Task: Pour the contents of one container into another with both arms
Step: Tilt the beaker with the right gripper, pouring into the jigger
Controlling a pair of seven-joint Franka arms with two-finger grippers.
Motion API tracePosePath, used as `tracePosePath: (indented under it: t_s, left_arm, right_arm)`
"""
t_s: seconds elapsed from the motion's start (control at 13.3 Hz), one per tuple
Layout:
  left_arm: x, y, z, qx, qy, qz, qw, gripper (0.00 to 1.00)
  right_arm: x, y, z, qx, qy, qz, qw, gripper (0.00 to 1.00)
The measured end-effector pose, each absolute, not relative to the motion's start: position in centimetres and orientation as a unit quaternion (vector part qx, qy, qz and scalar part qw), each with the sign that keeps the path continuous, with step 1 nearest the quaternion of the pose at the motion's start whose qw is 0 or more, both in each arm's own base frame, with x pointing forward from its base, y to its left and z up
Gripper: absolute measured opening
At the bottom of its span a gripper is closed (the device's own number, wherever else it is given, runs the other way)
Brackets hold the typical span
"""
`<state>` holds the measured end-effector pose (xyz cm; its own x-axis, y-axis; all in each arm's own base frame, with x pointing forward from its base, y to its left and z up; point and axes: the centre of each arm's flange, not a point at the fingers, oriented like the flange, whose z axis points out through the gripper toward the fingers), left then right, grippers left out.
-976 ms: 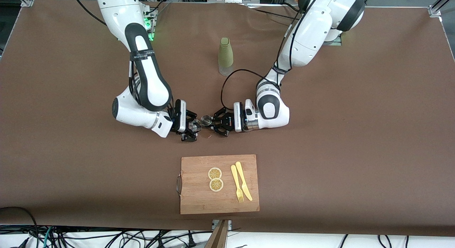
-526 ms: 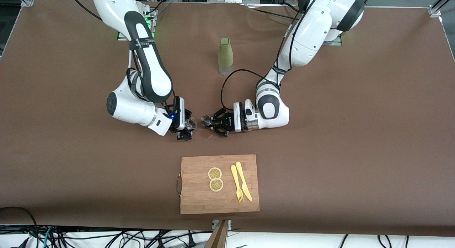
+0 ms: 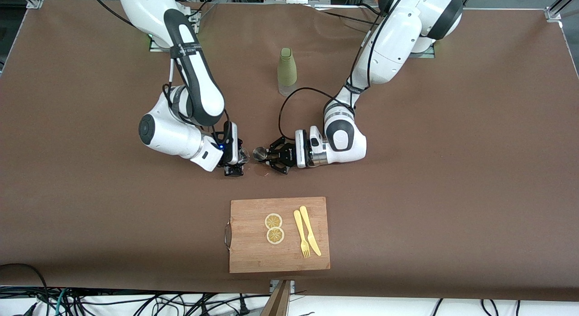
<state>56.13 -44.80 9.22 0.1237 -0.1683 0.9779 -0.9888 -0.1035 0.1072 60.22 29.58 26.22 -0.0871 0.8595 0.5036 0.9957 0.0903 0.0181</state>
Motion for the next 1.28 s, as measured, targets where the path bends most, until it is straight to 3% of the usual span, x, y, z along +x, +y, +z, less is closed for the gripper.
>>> tracePosePath:
  t_s: [1.28]
  left_arm:
    - [56.0,-45.4,9.4,0.600,-0.488,0.444,0.453,0.21]
  right_arm:
    - [60.1,32.8,28.6,-0.680,-0.716,-0.110,0.116,0.12]
